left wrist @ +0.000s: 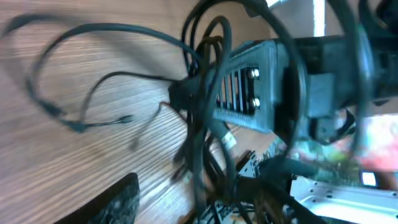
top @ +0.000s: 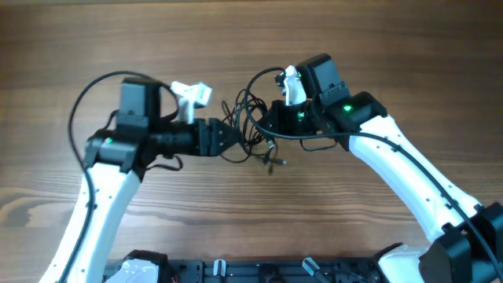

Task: Untangle cables

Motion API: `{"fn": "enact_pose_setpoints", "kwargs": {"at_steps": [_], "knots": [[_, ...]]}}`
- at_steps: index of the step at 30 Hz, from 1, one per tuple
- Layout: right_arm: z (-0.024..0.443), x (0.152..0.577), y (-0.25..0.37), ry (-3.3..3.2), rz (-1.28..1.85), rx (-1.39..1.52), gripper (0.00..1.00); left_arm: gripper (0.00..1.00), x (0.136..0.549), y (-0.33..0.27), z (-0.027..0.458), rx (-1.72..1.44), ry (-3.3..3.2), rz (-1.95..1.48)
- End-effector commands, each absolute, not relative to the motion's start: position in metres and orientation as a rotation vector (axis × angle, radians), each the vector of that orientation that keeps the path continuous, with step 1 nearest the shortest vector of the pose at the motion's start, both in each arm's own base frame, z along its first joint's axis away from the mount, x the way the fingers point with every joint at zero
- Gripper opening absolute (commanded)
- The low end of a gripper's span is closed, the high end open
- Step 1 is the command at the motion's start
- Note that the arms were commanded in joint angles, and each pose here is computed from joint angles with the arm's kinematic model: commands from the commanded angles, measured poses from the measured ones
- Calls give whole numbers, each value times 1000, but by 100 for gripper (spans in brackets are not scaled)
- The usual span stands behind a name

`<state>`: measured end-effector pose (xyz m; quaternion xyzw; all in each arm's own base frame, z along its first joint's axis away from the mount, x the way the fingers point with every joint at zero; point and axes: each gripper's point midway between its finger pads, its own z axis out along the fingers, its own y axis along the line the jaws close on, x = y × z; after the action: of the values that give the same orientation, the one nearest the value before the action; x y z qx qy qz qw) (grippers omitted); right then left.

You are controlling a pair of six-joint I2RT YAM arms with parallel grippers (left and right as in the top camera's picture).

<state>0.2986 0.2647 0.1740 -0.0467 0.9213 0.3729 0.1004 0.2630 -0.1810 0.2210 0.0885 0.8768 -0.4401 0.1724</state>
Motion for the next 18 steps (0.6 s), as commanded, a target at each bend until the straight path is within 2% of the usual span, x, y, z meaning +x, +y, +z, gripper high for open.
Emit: {"fn": "enact_pose_setpoints", "kwargs": {"at_steps": [1,5,6,7,8,12,14,16,18], "knots": [[183,292,267,2715,1148,-140,4,56,271,-204,212,345,2480,-1266],[185,290,269,2713,1172,-148,5,45,295,-206,184,208,2567,-1128],[186,290,269,2711,1179,-151,5,39,300,-205,176,187,2584,-1092],[186,289,269,2712,1177,-150,4,27,304,-205,169,181,2593,-1066],[186,290,269,2713,1171,-145,5,4,307,-203,164,166,2605,-1035],[155,303,225,2807,790,123,5,4,322,-174,155,-46,2634,-818],[132,311,165,2806,303,329,5,4,320,-164,180,-55,2560,-804],[127,311,146,2797,156,353,5,4,315,-160,199,-45,2504,-804],[125,311,145,2804,143,334,17,4,305,-158,222,-27,2440,-816]]}}
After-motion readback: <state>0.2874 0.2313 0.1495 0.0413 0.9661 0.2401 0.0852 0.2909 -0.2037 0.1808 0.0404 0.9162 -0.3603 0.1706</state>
